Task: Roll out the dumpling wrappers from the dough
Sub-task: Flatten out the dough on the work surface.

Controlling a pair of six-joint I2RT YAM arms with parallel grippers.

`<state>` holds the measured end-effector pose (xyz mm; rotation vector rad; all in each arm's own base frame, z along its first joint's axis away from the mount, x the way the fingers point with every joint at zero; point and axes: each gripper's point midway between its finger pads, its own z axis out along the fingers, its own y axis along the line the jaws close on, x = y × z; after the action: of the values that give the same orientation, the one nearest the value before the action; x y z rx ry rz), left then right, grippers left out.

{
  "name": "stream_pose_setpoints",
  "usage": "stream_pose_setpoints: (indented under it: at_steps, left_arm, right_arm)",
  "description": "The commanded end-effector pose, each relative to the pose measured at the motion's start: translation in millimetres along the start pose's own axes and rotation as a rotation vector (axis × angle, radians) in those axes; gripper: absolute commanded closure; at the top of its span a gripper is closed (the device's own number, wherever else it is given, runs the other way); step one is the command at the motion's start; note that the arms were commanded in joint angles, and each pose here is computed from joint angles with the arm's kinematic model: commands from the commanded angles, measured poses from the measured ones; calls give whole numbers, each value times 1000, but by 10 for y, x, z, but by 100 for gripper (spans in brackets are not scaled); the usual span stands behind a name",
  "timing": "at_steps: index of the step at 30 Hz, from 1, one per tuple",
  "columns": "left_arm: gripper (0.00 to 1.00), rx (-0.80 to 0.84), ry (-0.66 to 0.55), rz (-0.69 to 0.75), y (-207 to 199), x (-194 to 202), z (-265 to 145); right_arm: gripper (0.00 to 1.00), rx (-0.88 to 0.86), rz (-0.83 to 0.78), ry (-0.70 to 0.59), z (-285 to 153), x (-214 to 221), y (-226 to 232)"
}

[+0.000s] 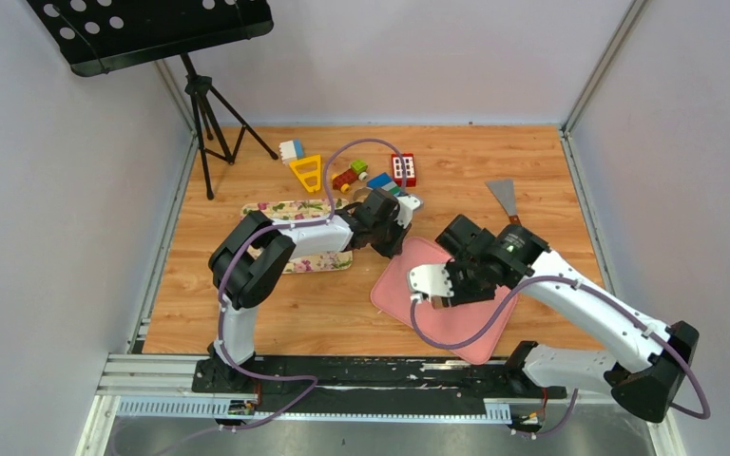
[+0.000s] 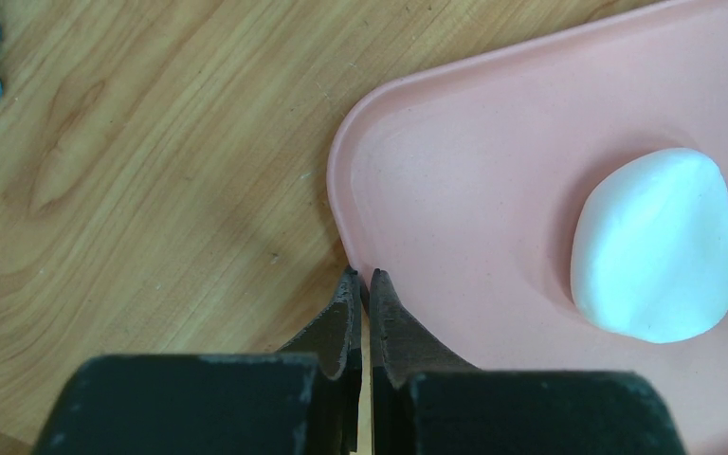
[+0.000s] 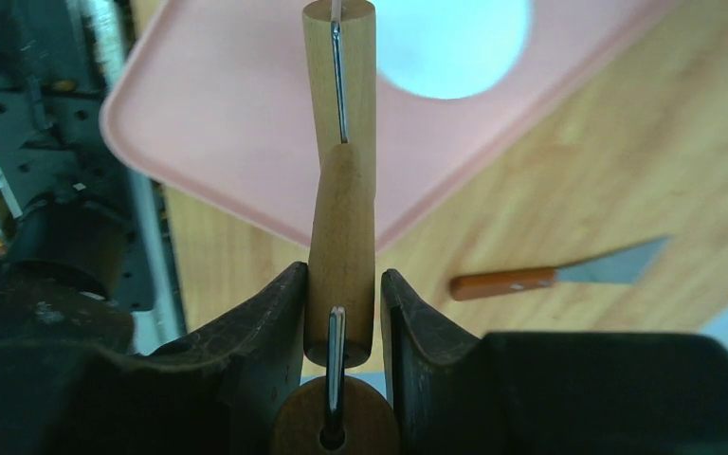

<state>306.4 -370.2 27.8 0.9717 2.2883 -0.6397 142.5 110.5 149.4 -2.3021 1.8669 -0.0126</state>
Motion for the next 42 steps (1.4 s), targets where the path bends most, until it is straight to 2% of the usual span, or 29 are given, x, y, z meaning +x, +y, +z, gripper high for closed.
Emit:
stream_pose_setpoints:
  at_steps: [1,8,18,28,42]
  left_arm:
    - [100,21,68,74,-19,139,-3]
    - [100,66,81,77,-85,171,29]
    - [100,92,95,77,-121,197,58]
    - [100,105,100,75,-151,205,76]
    - [100,121,97,80,-198,196,65]
  right_arm:
    - [100,209,-55,-33,-368,-159,-533]
    - [100,259,-265,-39,-255,-314,-801]
    - [100,143,-511,-41,167,-348,-637]
    - [100,125,-603,34,730,-381,-523]
    - [100,99,-596,0,839,-530,-504]
